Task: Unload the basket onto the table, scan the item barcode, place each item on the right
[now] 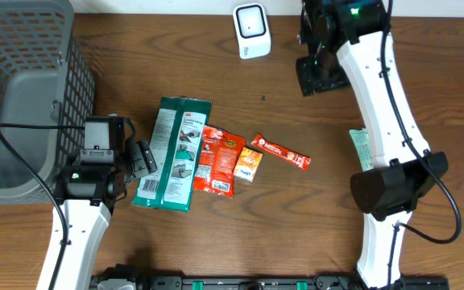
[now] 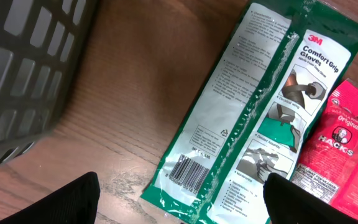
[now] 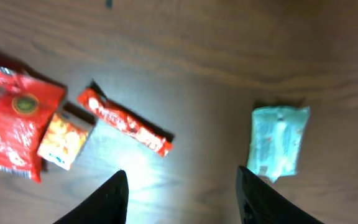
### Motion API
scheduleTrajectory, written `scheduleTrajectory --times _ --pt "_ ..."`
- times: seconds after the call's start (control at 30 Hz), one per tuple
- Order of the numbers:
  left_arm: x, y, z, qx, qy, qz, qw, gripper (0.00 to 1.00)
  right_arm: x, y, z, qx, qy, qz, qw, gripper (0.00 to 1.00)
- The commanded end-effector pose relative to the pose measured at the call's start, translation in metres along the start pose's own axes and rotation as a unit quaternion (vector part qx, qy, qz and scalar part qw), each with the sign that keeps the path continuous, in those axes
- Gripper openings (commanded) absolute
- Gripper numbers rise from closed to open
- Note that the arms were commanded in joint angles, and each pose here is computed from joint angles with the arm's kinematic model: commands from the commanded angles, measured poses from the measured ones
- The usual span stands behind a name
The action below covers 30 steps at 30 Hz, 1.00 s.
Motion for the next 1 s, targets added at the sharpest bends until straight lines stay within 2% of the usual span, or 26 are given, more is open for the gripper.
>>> scheduleTrajectory --times 0.0,0.23,0.67,0.97 --pt "0.005 -0.003 -0.001 -0.004 -0.003 -0.006 1.0 0.85 -0.015 0.017 0.004 0.008 0.014 0.043 0.999 0.52" --pt "0.005 -0.003 -0.001 -0.004 -0.003 -0.006 1.0 0.85 -0.051 0.067 0.018 -0.003 -0.099 0.126 0.987 0.52" --pt "0.005 -0.003 -0.001 -0.004 -0.003 -0.006 1.0 0.85 -0.071 0.157 0.061 0.014 -0.277 0.106 0.955 0.5" --pt "0.005 -0.003 -0.001 -0.004 -0.003 -0.006 1.0 0.85 -0.097 0.19 0.06 0.009 -0.305 0.125 0.944 0.48"
Point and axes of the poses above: each gripper's point midway between its finger pads, its own y axis out along the fingers, its own z axis along the line the jaws close on, x = y × z, the point moved 1 cm from there along -y, back along the fingers, and after that the axes turned 8 degrees about y, right-handed, at the moved point
